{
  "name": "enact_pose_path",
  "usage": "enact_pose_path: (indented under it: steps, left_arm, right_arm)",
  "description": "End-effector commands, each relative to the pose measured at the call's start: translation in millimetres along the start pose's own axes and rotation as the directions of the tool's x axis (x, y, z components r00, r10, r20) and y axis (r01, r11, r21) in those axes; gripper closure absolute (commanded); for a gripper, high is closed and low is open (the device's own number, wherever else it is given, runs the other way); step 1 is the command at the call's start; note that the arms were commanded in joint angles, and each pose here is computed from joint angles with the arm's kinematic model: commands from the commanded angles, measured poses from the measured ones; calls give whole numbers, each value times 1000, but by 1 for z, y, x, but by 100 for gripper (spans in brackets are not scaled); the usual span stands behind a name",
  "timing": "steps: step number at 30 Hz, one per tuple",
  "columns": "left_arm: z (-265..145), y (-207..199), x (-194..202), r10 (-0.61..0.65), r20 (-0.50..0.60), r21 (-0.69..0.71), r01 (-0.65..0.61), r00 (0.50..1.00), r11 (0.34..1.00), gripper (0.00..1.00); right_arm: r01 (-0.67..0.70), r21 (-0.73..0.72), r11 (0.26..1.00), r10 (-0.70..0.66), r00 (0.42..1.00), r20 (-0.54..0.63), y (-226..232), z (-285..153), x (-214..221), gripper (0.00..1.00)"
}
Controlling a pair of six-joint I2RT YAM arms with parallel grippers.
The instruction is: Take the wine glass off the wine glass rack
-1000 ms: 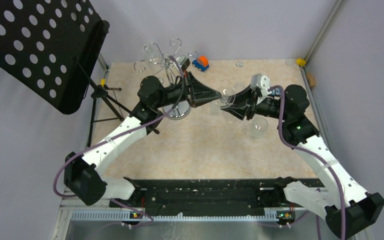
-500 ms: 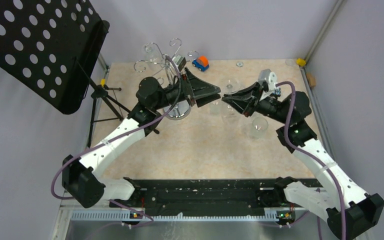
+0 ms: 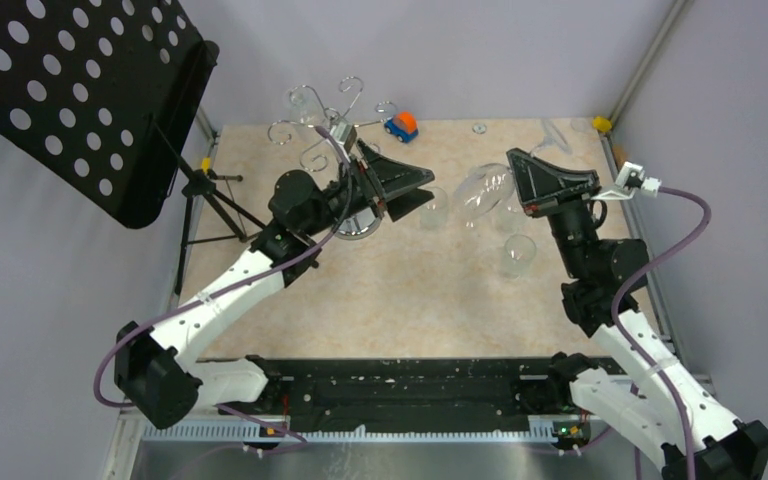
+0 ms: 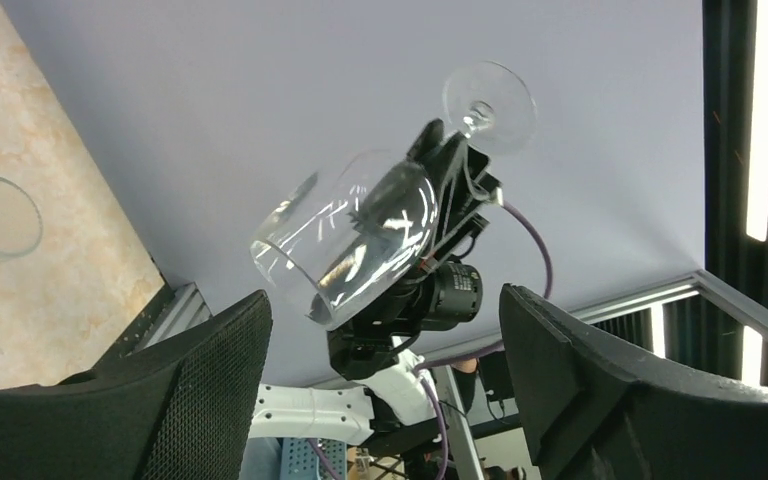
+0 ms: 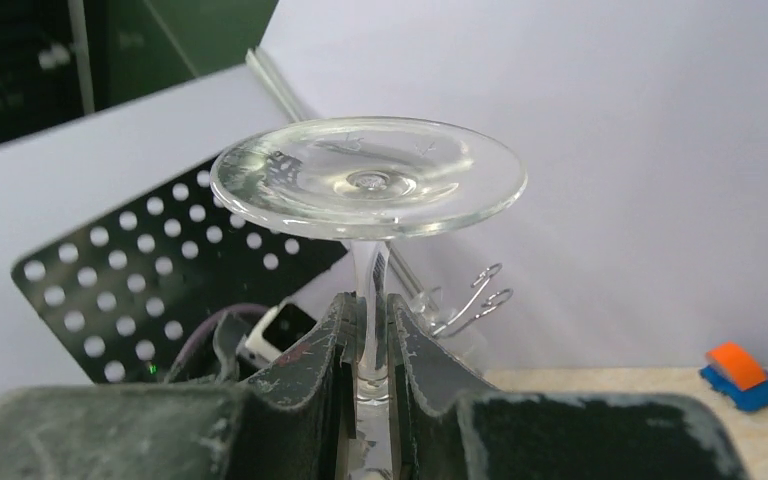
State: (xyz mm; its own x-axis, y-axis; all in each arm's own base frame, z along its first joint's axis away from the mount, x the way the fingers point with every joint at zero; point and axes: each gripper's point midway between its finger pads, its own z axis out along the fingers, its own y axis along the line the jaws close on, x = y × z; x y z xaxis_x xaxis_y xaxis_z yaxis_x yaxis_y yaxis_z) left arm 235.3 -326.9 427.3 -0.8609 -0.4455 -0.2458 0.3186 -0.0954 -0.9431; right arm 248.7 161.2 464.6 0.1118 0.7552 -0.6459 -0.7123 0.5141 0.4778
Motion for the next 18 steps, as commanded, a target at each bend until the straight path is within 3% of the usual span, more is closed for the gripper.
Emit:
enact_pose_path:
  steps: [1, 11, 17, 18]
  left_arm:
    - [2, -19, 6, 8, 6, 93, -9, 1000, 996, 13]
    - [15, -29, 24, -109, -56, 162, 117, 992, 980, 17]
    - [24, -37, 17, -163, -47, 190, 169, 986, 967, 26]
    - [26, -39, 15, -173, -47, 197, 179, 984, 964, 32]
  right_arm:
    - [-271, -6, 962, 265, 936, 231, 1, 2, -40, 100]
    - [-374, -79, 924, 382, 896, 224, 1, 6, -27, 100]
    - [-361, -87, 928, 371, 907, 199, 2, 8, -15, 100]
    - [-352, -91, 932, 363, 910, 199, 2, 7, -14, 100]
